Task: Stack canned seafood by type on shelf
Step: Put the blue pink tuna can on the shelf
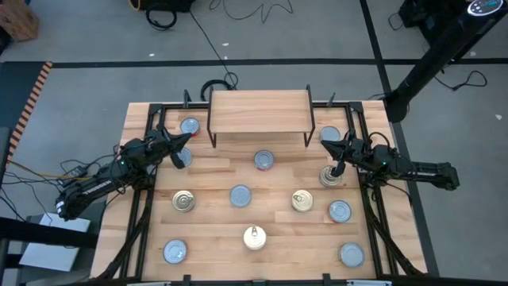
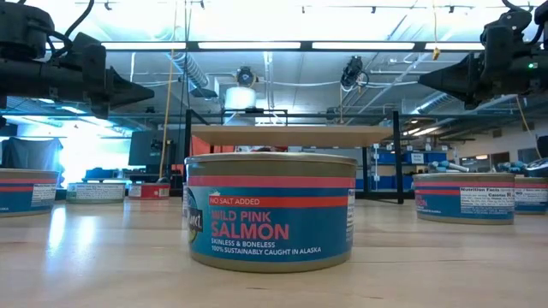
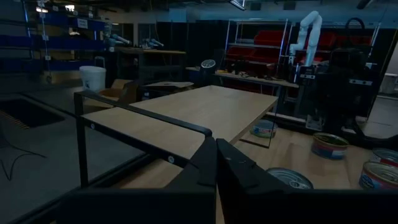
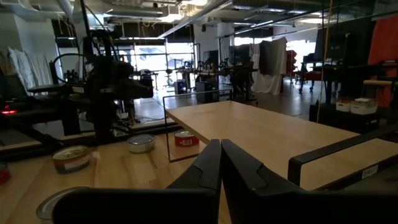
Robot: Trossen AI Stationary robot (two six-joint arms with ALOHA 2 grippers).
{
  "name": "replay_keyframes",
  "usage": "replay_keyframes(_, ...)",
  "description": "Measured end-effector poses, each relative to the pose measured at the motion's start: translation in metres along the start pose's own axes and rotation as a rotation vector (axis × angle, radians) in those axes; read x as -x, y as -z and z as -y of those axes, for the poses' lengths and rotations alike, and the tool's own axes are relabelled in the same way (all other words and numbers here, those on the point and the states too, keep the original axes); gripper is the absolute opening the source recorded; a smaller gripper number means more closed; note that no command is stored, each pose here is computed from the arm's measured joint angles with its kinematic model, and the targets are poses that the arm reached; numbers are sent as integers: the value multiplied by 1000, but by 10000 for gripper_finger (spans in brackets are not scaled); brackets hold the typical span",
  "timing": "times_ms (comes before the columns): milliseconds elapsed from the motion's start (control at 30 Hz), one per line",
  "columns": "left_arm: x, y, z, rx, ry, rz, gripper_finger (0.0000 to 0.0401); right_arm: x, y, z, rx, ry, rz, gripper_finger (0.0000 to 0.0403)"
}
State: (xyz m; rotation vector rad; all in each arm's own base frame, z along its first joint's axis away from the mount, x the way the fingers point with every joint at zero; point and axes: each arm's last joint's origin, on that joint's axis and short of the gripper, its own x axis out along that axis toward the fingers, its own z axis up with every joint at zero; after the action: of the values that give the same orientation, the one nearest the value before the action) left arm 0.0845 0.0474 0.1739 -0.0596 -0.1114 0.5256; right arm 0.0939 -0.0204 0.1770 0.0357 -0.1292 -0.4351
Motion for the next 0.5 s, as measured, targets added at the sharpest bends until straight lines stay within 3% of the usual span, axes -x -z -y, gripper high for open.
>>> replay_keyframes(200, 0, 0, 0, 0, 0, 0, 4, 0, 0, 0, -82, 0, 1, 23)
replay_keyframes(500, 0, 0, 0, 0, -1, 0, 4, 0, -2, 0, -92, -1, 17, 23)
